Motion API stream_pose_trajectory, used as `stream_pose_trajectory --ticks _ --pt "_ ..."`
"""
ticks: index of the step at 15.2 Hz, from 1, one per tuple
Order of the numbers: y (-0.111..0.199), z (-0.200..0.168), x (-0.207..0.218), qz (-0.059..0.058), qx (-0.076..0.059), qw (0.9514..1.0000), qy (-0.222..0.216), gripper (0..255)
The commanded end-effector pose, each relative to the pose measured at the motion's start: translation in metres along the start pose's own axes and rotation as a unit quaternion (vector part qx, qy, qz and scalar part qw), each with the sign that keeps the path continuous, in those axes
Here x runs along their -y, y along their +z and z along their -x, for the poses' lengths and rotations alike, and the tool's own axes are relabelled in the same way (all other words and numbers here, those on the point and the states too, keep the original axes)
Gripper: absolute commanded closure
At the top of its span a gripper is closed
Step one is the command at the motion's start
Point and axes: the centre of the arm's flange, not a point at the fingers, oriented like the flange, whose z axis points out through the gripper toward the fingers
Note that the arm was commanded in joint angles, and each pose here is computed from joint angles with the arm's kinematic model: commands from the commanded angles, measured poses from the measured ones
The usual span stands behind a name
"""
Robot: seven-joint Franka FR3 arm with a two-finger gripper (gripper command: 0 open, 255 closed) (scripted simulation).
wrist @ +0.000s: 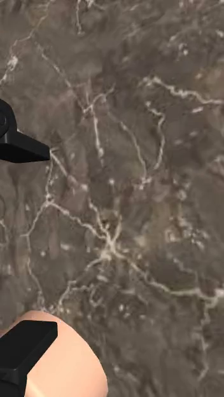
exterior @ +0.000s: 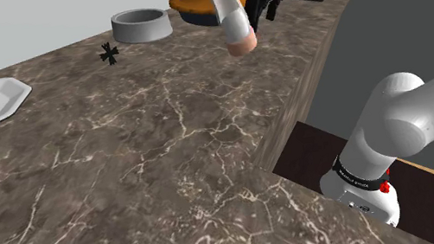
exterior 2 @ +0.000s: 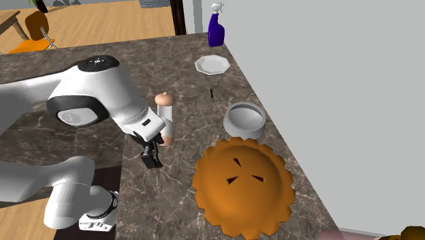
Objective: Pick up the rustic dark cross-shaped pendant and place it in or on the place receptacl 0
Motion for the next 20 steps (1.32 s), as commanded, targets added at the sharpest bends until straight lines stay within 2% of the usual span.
stream_pose_trajectory --ticks 1,6,10,15,20 --pt "0.022 -0.008 0.032 -0.024 0.003 0.9997 -0.007 0" --pt "0.027 -0.030 0.083 -0.032 -0.054 0.9980 -0.010 0" --pt "0.028 -0.048 0.123 -0.039 -0.100 0.9942 -0.012 0" --pt "0.027 -0.070 0.173 -0.047 -0.156 0.9865 -0.015 0" --pt "0.023 -0.091 0.223 -0.055 -0.212 0.9756 -0.018 0"
